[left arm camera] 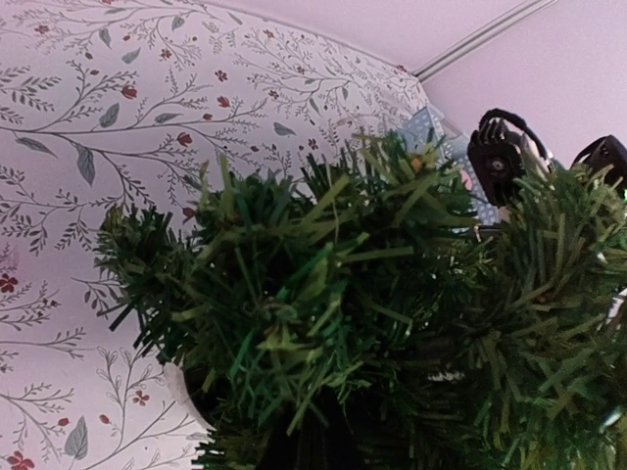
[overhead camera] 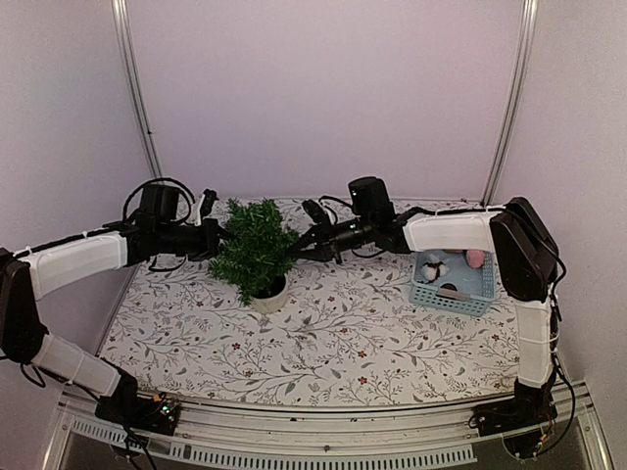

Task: Decorate the small christmas tree

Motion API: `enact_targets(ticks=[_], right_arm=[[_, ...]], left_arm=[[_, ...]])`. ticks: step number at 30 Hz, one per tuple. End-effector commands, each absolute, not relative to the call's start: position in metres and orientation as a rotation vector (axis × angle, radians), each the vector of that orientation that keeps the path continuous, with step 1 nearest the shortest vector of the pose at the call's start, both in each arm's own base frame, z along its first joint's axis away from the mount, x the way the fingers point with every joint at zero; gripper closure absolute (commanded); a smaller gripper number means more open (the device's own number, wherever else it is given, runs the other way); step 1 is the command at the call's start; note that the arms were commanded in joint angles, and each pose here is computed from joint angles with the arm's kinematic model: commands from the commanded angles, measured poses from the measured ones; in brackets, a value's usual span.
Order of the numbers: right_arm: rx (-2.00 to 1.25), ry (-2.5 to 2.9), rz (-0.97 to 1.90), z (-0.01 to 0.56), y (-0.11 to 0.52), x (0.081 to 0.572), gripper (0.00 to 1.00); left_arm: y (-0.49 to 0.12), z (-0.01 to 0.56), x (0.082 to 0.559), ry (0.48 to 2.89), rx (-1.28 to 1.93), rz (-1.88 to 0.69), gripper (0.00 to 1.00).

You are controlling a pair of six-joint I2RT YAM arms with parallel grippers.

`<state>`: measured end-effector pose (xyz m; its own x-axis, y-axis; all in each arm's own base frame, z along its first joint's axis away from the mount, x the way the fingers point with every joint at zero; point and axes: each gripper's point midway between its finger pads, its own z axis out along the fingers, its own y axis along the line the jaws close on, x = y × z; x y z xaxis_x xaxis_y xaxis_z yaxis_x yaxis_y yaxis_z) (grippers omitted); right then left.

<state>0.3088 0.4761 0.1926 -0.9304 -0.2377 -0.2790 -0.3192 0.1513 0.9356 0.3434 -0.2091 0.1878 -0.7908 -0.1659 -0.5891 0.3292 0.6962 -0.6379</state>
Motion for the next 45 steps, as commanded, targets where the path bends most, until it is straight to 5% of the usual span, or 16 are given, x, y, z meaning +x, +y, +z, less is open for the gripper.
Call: enact_targets(ticks=[1,8,14,35,45], right_arm=[[-0.570,2.354,1.869,0.178,0.480,0.313,1.00],[-0.592,2.331,1.858,0.181,0.481,0.315,1.00],[-0.615,2.268,1.835,0.204,0.476,0.316,0.84],[-0.538,2.161,1.744,0.238,0.418,0.337,0.40],[-0.475,2.114,1.536,0.218,0.351,0.367,0.38]], left_arm=[[-0.214,0.180,0.344,2.285,0.163,-0.981,1.00],[-0.216,0.185,0.347,2.269,0.192,-0.970,1.00],[-0.210,0.211,0.347,2.220,0.210,-0.927,0.99],[-0.170,0.249,0.348,2.148,0.171,-0.857,0.48],[-0.139,0.276,0.354,2.070,0.122,-0.797,0.38]])
